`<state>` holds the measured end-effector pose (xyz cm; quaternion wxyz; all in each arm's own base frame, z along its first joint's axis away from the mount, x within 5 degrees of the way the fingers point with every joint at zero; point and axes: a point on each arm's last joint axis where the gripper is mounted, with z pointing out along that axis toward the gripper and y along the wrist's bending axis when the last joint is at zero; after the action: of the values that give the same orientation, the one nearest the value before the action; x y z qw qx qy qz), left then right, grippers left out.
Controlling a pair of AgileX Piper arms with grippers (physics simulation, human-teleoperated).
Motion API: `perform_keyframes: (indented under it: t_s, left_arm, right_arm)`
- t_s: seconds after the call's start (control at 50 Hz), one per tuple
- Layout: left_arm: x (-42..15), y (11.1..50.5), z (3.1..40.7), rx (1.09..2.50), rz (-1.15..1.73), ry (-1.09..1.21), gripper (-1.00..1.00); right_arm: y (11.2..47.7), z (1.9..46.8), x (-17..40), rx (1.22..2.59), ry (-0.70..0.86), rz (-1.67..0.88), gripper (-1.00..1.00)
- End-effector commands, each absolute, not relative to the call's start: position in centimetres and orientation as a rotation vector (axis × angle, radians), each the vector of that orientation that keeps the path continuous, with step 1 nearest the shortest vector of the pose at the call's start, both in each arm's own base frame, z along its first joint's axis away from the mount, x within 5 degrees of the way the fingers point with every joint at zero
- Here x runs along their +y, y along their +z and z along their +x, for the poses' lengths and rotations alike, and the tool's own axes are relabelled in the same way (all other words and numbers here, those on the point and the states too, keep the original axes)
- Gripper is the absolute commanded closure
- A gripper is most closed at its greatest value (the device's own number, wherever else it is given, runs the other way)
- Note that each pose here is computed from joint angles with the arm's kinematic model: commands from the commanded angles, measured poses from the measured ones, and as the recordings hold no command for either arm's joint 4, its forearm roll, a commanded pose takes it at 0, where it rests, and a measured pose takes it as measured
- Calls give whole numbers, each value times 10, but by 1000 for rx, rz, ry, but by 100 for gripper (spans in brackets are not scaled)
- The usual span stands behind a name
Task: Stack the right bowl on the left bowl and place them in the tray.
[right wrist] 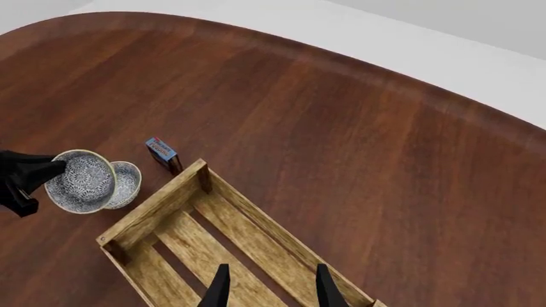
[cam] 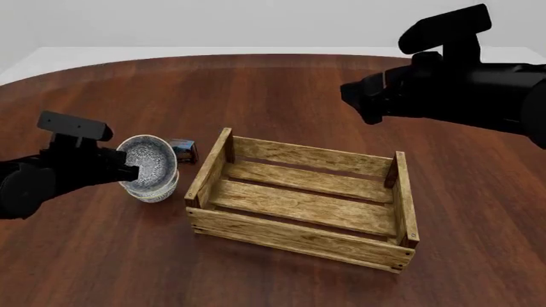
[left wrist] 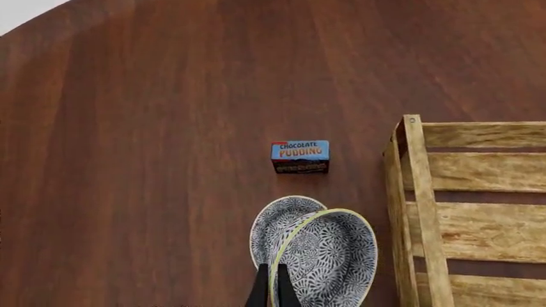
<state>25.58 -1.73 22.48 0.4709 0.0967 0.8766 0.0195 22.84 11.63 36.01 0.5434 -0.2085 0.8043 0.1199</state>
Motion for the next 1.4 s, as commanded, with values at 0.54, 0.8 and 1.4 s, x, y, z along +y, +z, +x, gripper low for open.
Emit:
perform_keyframes:
  t_s: [0.54,0.8,1.4]
  left_arm:
    - [-21,191,280,2194,165,-2,100]
    - [-23,180,285,2210,152,-12,100]
    - [-17,194,279,2195,151,10,-100]
  right_arm:
    - [357,231,117,1916,281,-497,-100]
    - [357,231,117,1916,281,-497,-100]
    - [357,231,117,1916,280,-500,-100]
